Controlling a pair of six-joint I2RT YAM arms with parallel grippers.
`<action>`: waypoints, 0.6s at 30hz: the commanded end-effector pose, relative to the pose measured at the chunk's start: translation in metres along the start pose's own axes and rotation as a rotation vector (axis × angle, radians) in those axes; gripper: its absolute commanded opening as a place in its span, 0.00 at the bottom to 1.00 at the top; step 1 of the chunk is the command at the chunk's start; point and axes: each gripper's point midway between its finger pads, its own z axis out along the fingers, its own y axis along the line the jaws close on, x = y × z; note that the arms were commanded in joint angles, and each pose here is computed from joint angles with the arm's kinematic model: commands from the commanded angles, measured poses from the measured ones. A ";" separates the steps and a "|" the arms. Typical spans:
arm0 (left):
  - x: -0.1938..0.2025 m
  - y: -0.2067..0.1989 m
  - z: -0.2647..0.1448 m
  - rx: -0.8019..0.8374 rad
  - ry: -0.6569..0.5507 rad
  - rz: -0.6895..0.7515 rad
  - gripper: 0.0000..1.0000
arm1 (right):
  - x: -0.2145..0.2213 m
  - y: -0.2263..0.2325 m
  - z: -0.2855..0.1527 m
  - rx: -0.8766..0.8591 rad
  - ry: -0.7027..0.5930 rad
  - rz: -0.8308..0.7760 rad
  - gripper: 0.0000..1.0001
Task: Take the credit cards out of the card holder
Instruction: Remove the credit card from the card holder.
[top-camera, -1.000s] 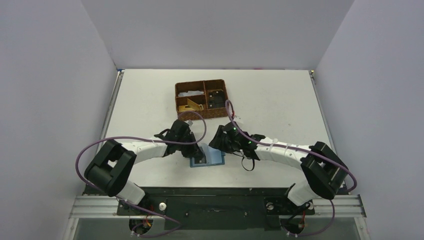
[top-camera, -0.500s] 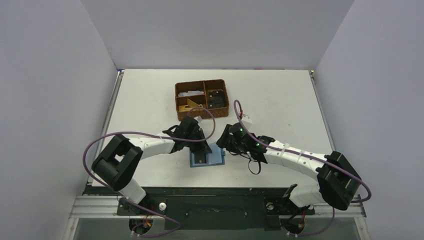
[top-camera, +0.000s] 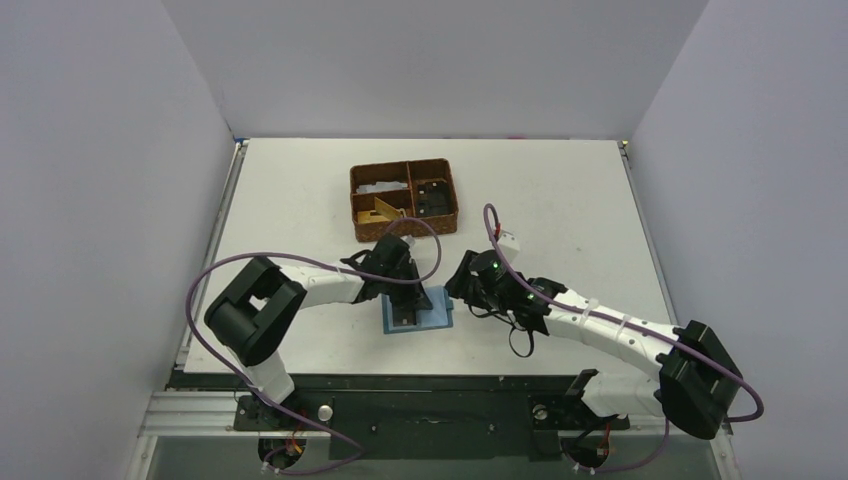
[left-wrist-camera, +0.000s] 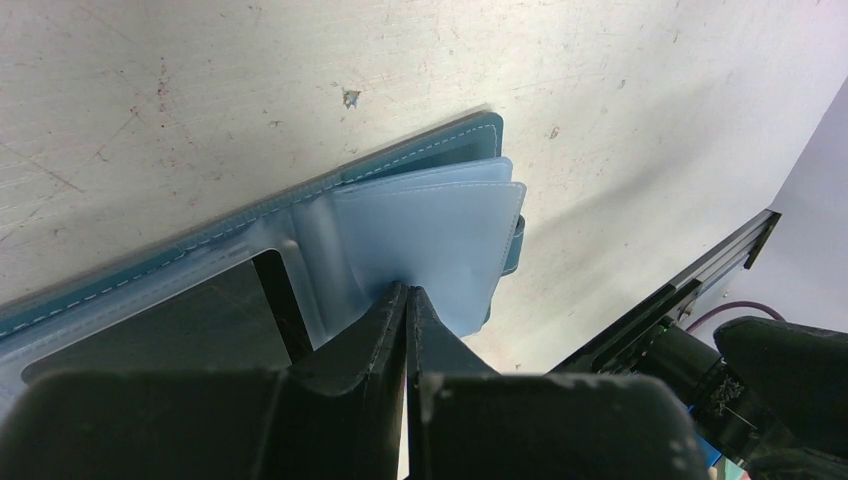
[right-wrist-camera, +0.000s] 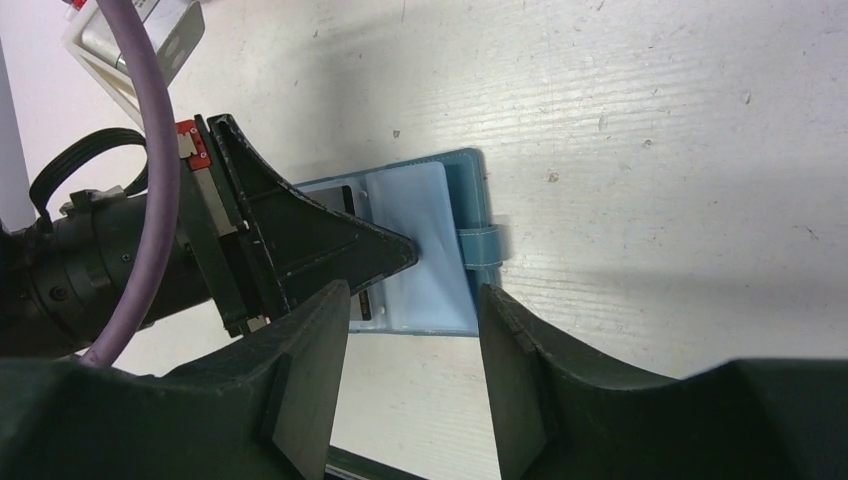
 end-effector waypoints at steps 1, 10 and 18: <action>-0.010 -0.012 -0.002 0.017 -0.047 0.026 0.00 | -0.009 -0.002 -0.004 0.008 -0.037 -0.002 0.47; -0.020 -0.020 -0.021 0.017 -0.083 0.053 0.00 | -0.009 0.002 -0.003 0.006 -0.028 -0.017 0.47; -0.030 -0.020 -0.041 0.020 -0.119 0.064 0.00 | -0.010 0.012 -0.002 -0.006 -0.021 -0.034 0.48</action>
